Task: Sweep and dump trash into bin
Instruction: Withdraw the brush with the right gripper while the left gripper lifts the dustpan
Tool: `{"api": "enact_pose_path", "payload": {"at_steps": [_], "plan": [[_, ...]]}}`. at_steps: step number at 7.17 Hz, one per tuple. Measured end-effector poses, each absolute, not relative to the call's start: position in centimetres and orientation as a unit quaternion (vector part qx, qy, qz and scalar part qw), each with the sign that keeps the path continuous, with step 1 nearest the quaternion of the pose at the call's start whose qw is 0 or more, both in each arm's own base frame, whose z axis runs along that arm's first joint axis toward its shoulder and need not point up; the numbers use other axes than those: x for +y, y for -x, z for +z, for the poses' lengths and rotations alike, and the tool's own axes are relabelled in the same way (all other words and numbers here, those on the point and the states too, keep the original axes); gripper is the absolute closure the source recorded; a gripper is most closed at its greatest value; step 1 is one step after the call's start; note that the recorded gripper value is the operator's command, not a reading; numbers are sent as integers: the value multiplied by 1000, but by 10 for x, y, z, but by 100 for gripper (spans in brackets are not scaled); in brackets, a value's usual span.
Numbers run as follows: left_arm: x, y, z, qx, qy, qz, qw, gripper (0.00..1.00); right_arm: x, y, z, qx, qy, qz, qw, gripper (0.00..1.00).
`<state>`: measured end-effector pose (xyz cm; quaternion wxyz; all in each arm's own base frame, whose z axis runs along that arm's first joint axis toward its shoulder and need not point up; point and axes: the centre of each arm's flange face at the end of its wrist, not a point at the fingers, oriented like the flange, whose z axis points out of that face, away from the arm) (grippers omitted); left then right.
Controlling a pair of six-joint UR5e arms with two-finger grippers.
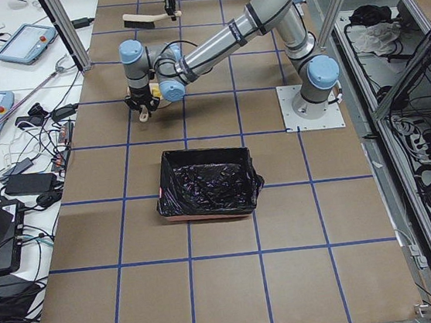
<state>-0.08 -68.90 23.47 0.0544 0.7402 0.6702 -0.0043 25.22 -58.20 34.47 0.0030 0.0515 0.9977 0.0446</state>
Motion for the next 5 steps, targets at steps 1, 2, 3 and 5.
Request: {"api": "enact_pose_path", "payload": {"at_steps": [1, 2, 3, 5], "plan": [[-689, 1, 235, 670, -740, -4, 54, 93, -590, -209, 344, 998, -44, 48, 4, 100], [-689, 1, 235, 670, -740, -5, 54, 95, -594, -168, 339, 998, -33, 52, 6, 100], [-689, 1, 236, 670, -740, -6, 54, 99, -596, -130, 332, 998, -21, 57, 9, 100], [-684, -5, 254, 674, -737, -9, 51, 100, -595, -67, 314, 998, -6, 63, 6, 100]]}}
